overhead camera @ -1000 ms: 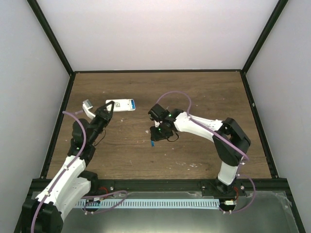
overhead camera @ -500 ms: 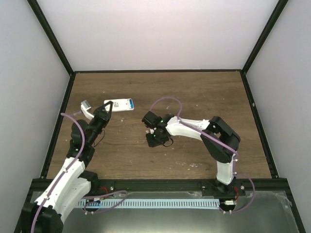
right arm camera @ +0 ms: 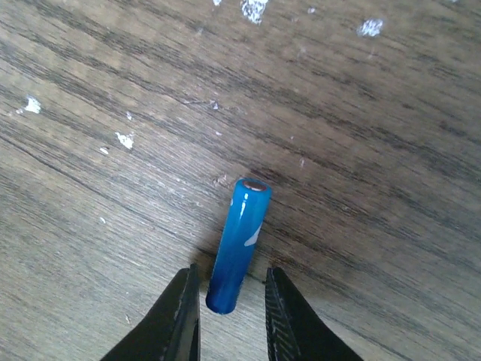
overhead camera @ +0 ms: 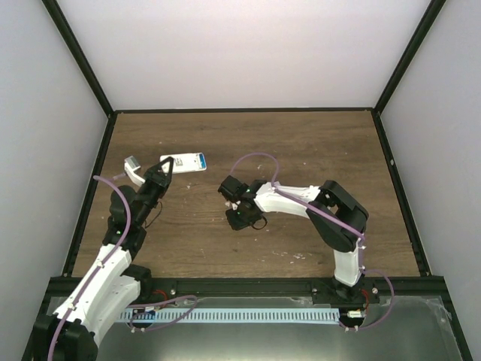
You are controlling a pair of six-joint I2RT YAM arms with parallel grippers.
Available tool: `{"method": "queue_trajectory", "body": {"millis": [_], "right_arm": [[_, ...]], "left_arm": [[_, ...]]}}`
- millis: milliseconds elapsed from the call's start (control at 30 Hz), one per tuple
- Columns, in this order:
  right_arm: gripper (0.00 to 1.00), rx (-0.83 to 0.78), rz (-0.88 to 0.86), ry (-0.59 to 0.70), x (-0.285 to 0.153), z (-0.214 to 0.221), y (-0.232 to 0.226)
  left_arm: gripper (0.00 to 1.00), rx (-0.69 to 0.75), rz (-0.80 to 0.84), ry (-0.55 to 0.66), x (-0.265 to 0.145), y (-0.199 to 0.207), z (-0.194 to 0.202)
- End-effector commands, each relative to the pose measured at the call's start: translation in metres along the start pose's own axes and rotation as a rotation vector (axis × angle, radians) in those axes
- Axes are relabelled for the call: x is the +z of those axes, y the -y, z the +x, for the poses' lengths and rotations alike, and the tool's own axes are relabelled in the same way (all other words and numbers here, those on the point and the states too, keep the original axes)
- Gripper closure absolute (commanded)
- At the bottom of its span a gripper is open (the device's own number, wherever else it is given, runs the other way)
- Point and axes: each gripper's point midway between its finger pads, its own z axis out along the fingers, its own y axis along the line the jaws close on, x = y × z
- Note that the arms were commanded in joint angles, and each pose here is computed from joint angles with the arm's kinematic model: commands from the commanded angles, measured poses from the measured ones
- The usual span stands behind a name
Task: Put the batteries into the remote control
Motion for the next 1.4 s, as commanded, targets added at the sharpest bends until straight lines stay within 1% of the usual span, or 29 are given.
{"method": "queue_trajectory", "body": {"millis": [0, 167, 400, 533, 667, 767, 833, 967, 1067, 1200, 1267, 1367], "right_arm": [[0.83, -0.029, 0.021, -0.019, 0.006, 0.007, 0.001], [0.88, -0.036, 0.025, -0.018, 0.005, 0.009, 0.003], [0.94, -0.044, 0.017, -0.007, 0.003, 0.005, 0.000], [0.96, -0.039, 0.016, 0.004, -0.010, -0.003, 0.000], [0.97, 0.015, -0.018, 0.043, -0.045, -0.023, 0.007], [0.97, 0.052, -0.039, 0.084, -0.084, -0.041, 0.014], [0.98, 0.057, -0.052, 0.113, -0.112, -0.055, 0.015], [0.98, 0.038, -0.059, 0.150, -0.160, -0.085, 0.006], [0.98, 0.030, -0.111, 0.161, -0.185, -0.104, -0.008], [0.98, 0.022, -0.196, 0.158, -0.205, -0.121, -0.030], [0.98, 0.031, -0.257, 0.150, -0.208, -0.122, -0.041], [0.98, 0.041, -0.298, 0.117, -0.204, -0.121, -0.049]], "left_arm": [[1.00, -0.001, 0.043, 0.033, 0.000, 0.016, -0.011], [1.00, -0.008, 0.039, 0.032, 0.003, 0.015, -0.010], [1.00, -0.053, 0.031, 0.028, 0.008, 0.003, -0.006], [1.00, -0.073, 0.018, 0.046, 0.008, -0.003, -0.008], [1.00, -0.119, 0.021, 0.080, 0.004, -0.015, -0.009], [1.00, -0.176, 0.014, 0.101, 0.000, -0.029, -0.006], [1.00, -0.183, 0.015, 0.100, -0.002, -0.034, -0.004], [1.00, -0.192, 0.023, 0.087, -0.004, -0.038, 0.001], [1.00, -0.220, 0.027, 0.070, -0.005, -0.044, 0.008], [1.00, -0.237, 0.042, 0.054, -0.005, -0.044, 0.014], [1.00, -0.235, 0.049, 0.049, -0.004, -0.043, 0.016], [1.00, -0.228, 0.060, 0.038, -0.003, -0.041, 0.019]]}}
